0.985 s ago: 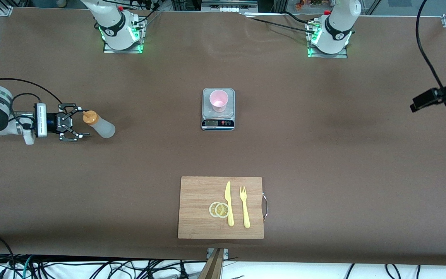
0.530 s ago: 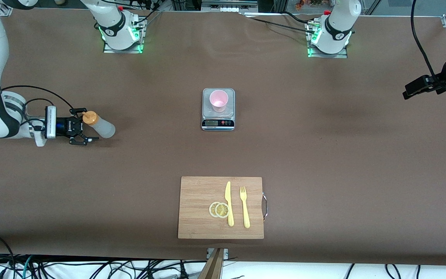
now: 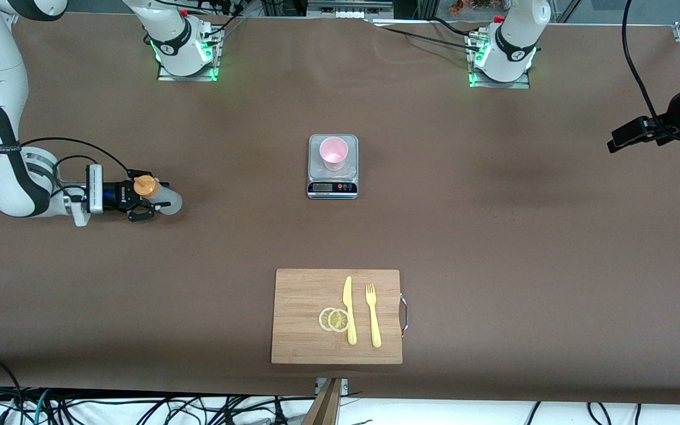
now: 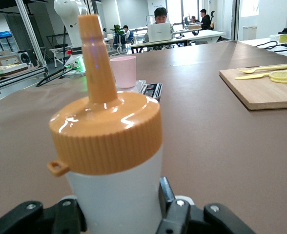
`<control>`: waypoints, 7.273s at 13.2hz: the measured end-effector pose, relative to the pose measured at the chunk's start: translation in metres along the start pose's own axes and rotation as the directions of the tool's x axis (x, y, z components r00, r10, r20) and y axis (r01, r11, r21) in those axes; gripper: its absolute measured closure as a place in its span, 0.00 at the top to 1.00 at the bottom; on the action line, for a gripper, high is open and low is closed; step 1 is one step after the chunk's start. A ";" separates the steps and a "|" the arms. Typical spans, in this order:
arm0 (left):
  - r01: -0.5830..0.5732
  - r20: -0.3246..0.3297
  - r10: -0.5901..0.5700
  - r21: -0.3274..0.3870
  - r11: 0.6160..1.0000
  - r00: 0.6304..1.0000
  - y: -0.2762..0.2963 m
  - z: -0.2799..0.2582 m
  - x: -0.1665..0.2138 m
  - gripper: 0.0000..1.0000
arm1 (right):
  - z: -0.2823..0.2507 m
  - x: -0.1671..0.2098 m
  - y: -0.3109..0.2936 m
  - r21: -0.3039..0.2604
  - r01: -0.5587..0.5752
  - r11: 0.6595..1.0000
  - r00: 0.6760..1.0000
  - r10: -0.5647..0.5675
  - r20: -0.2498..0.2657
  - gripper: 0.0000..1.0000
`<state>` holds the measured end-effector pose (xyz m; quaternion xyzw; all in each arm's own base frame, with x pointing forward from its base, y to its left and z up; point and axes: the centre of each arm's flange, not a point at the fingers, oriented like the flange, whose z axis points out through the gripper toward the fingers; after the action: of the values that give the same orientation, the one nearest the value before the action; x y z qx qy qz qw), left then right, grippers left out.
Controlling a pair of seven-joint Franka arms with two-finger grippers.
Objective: Add sauce to pink cup with both arms
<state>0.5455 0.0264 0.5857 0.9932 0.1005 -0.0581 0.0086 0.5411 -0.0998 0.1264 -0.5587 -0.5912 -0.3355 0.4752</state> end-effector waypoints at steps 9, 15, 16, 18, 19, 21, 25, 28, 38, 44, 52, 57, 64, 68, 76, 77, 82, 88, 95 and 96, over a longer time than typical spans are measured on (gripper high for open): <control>0.003 0.022 -0.003 0.002 1.000 1.000 -0.001 0.012 0.007 1.00 | 0.016 0.113 0.050 0.047 0.061 0.997 0.979 -0.069 0.194 0.42; 0.011 0.024 -0.011 0.002 1.000 1.000 -0.004 0.012 0.007 1.00 | 0.078 0.231 0.065 0.065 -0.082 0.994 0.859 0.038 0.510 0.37; 0.011 0.024 -0.011 0.002 1.000 1.000 -0.004 0.012 0.008 1.00 | 0.100 0.240 0.069 0.065 -0.084 0.994 0.836 0.035 0.547 0.37; 0.011 0.025 -0.011 0.002 1.000 1.000 -0.004 0.013 0.008 1.00 | 0.140 0.252 0.073 0.051 -0.105 0.993 0.773 0.049 0.633 0.37; 0.011 0.026 -0.011 0.002 1.000 1.000 -0.004 0.013 0.008 1.00 | 0.158 0.258 0.073 0.043 -0.116 0.992 0.738 0.057 0.672 0.37; 0.011 0.027 -0.011 0.002 1.000 1.000 -0.004 0.014 0.008 1.00 | 0.191 0.271 0.072 0.027 -0.134 0.991 0.674 0.072 0.735 0.37; 0.011 0.030 -0.011 0.003 1.000 0.999 -0.004 0.015 0.008 1.00 | 0.239 0.299 0.062 0.002 -0.147 0.989 0.541 0.078 0.837 0.37; 0.011 0.031 -0.011 0.003 1.000 0.999 -0.004 0.015 0.008 1.00 | 0.284 0.322 0.052 -0.035 -0.135 0.990 0.428 0.090 0.899 0.37; 0.012 0.038 -0.012 0.004 1.000 0.999 -0.004 0.018 0.008 1.00 | 0.382 0.353 0.012 -0.076 -0.052 0.996 0.225 0.086 0.971 0.37; 0.012 0.043 -0.012 0.004 1.000 0.999 -0.004 0.019 0.007 1.00 | 0.420 0.352 -0.008 -0.071 -0.006 0.997 0.137 0.072 0.988 0.37; 0.013 0.044 -0.014 0.004 1.000 0.999 -0.005 0.019 0.007 1.00 | 0.429 0.351 -0.016 -0.023 0.021 1.000 0.025 0.023 0.999 0.37; 0.024 0.045 -0.024 0.003 1.000 0.999 -0.011 0.020 0.008 1.00 | 0.445 0.362 -0.025 -0.049 0.031 0.998 -0.039 0.050 0.998 0.37; 0.026 0.046 -0.026 0.003 1.000 0.999 -0.012 0.020 0.008 1.00 | 0.470 0.357 -0.028 -0.076 0.026 0.997 -0.133 0.078 0.988 0.37; 0.026 0.046 -0.026 0.003 1.000 0.999 -0.012 0.020 0.008 1.00 | 0.467 0.357 -0.027 -0.088 0.023 0.996 -0.184 0.091 0.979 0.37; 0.026 0.046 -0.026 0.003 1.000 0.999 -0.012 0.020 0.008 1.00 | 0.478 0.355 -0.035 -0.074 0.035 0.997 -0.220 0.080 0.972 0.37; 0.026 0.046 -0.026 0.003 1.000 0.999 -0.012 0.020 0.008 1.00 | 0.479 0.356 -0.036 -0.072 0.036 0.997 -0.223 0.078 0.972 0.37; 0.026 0.047 -0.026 0.003 1.000 0.999 -0.012 0.020 0.008 1.00 | 0.480 0.366 -0.040 -0.082 0.020 0.996 -0.259 0.084 0.962 0.37; 0.026 0.047 -0.026 0.004 1.000 0.999 -0.012 0.021 0.008 1.00 | 0.492 0.370 -0.038 -0.087 0.004 0.996 -0.292 0.084 0.953 0.37; 0.026 0.047 -0.026 0.004 1.000 0.999 -0.012 0.021 0.008 1.00 | 0.493 0.365 -0.039 -0.083 0.002 0.997 -0.338 0.079 0.938 0.37; 0.026 0.047 -0.026 0.004 1.000 0.999 -0.012 0.021 0.008 1.00 | 0.493 0.364 -0.040 -0.082 0.002 0.997 -0.344 0.078 0.936 0.37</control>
<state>0.5488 0.0393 0.5641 0.9902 0.1131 -0.0817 0.0088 0.4377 0.4762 0.3136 -0.6254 -0.7009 0.2670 -0.2150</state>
